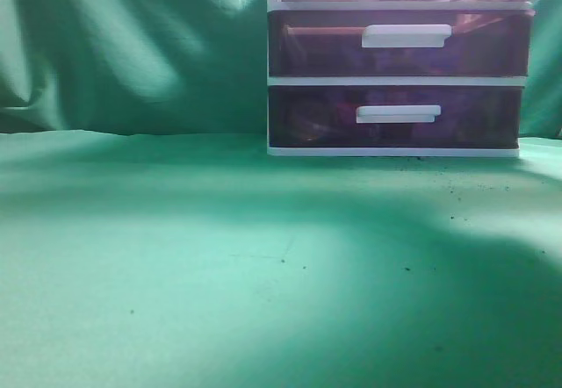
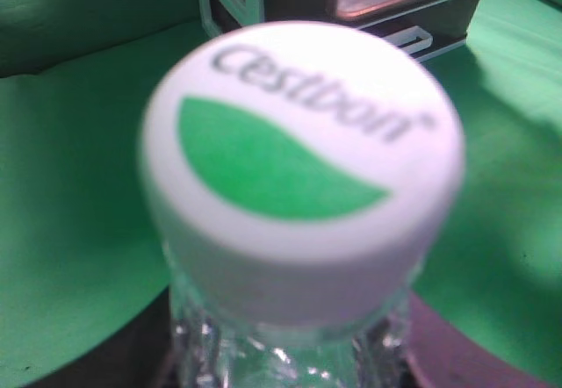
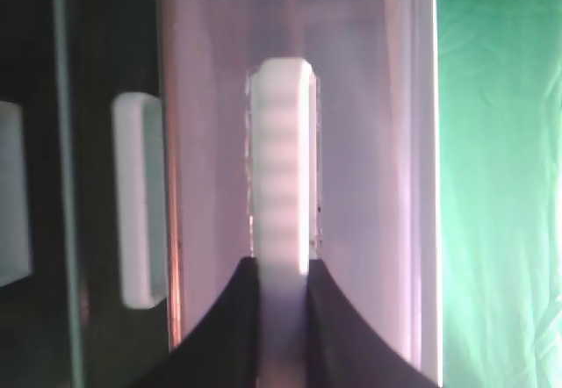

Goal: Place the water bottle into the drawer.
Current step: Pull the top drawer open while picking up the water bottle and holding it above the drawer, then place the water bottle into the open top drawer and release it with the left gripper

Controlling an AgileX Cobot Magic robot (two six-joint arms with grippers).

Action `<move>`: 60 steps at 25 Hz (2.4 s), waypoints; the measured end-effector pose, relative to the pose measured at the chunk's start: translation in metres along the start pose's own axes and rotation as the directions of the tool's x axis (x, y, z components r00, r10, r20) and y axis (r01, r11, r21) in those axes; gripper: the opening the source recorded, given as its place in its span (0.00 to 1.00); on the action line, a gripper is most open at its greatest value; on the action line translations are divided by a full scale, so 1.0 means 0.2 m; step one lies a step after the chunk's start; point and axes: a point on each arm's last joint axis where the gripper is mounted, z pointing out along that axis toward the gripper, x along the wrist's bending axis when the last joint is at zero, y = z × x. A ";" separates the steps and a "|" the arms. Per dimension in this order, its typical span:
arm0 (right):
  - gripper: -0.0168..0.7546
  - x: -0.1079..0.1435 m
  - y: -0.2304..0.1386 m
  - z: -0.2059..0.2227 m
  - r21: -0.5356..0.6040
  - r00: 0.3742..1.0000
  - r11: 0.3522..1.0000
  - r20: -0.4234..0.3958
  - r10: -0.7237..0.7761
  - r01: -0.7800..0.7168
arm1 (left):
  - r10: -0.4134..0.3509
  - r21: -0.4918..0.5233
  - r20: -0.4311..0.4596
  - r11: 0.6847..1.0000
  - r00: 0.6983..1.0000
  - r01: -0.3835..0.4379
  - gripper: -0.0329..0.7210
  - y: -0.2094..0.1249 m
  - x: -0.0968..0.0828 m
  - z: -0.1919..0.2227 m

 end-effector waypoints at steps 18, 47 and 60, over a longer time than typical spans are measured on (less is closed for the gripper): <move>0.14 0.16 0.04 -0.27 -0.022 0.999 0.999 -0.032 0.038 -0.039 | -0.085 -0.212 0.139 0.971 0.987 0.113 0.41 0.22 -0.05 -0.07; 0.14 0.16 0.07 -0.27 -0.041 0.999 0.998 -0.016 0.048 -0.049 | 0.116 -0.341 0.426 0.939 0.897 0.040 0.41 0.71 -0.12 1.00; 0.14 0.17 0.11 -0.27 -0.065 0.998 0.996 -0.023 0.054 -0.056 | 0.063 -0.246 0.447 0.968 0.893 0.054 0.41 0.56 -0.11 1.22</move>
